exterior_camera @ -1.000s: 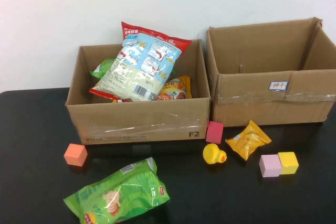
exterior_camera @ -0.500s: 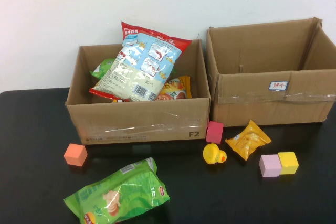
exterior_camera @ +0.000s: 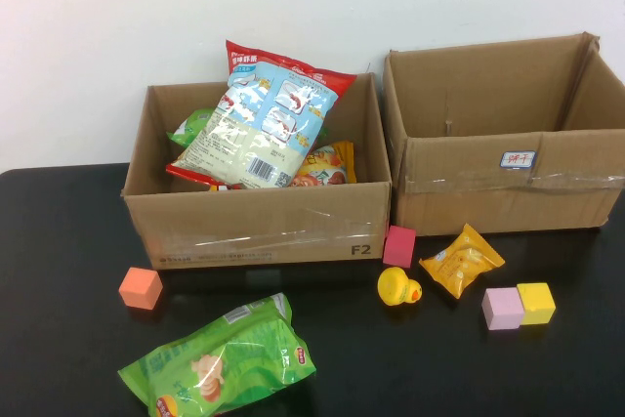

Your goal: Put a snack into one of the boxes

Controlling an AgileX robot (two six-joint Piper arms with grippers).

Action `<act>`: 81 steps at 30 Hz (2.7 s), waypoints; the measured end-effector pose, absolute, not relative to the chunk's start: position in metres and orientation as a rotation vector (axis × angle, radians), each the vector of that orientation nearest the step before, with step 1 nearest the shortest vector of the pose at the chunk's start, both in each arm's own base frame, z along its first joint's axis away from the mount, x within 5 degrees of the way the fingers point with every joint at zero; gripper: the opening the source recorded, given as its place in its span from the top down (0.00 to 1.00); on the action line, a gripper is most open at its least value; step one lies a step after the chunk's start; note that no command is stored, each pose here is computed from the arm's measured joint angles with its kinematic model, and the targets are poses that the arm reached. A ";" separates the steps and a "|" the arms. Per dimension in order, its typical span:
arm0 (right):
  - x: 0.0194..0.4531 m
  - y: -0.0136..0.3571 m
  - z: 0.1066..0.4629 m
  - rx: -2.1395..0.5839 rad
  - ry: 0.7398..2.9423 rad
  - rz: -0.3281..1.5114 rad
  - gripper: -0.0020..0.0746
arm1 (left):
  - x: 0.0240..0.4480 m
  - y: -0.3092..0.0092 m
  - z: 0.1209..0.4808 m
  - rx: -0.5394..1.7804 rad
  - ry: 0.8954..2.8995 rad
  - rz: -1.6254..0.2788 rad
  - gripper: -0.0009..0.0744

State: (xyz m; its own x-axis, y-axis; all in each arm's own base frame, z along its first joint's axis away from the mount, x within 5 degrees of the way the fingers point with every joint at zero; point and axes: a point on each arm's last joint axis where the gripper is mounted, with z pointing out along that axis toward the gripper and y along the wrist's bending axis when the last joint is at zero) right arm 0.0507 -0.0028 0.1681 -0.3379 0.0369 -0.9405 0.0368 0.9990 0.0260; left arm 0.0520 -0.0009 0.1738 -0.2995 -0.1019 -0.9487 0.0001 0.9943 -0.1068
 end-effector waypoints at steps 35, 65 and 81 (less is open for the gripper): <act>0.052 -0.003 0.170 0.049 1.888 0.000 0.94 | 0.052 -0.001 0.174 -0.071 1.873 -0.097 0.99; 0.040 0.002 0.250 0.122 0.956 0.295 0.97 | 0.037 -0.008 0.255 0.036 0.906 -0.178 0.99; 0.040 -0.006 0.328 0.062 1.457 -0.032 0.97 | 0.047 0.007 0.335 -0.159 1.696 -0.059 0.99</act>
State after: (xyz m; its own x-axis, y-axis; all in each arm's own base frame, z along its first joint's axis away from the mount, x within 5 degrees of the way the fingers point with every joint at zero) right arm 0.0395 -0.0062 0.3282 0.1137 0.0161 -0.9934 0.0592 0.9980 0.0230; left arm 0.0471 0.0074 0.3348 -0.1230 -0.1394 -0.9826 -0.0712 0.9888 -0.1313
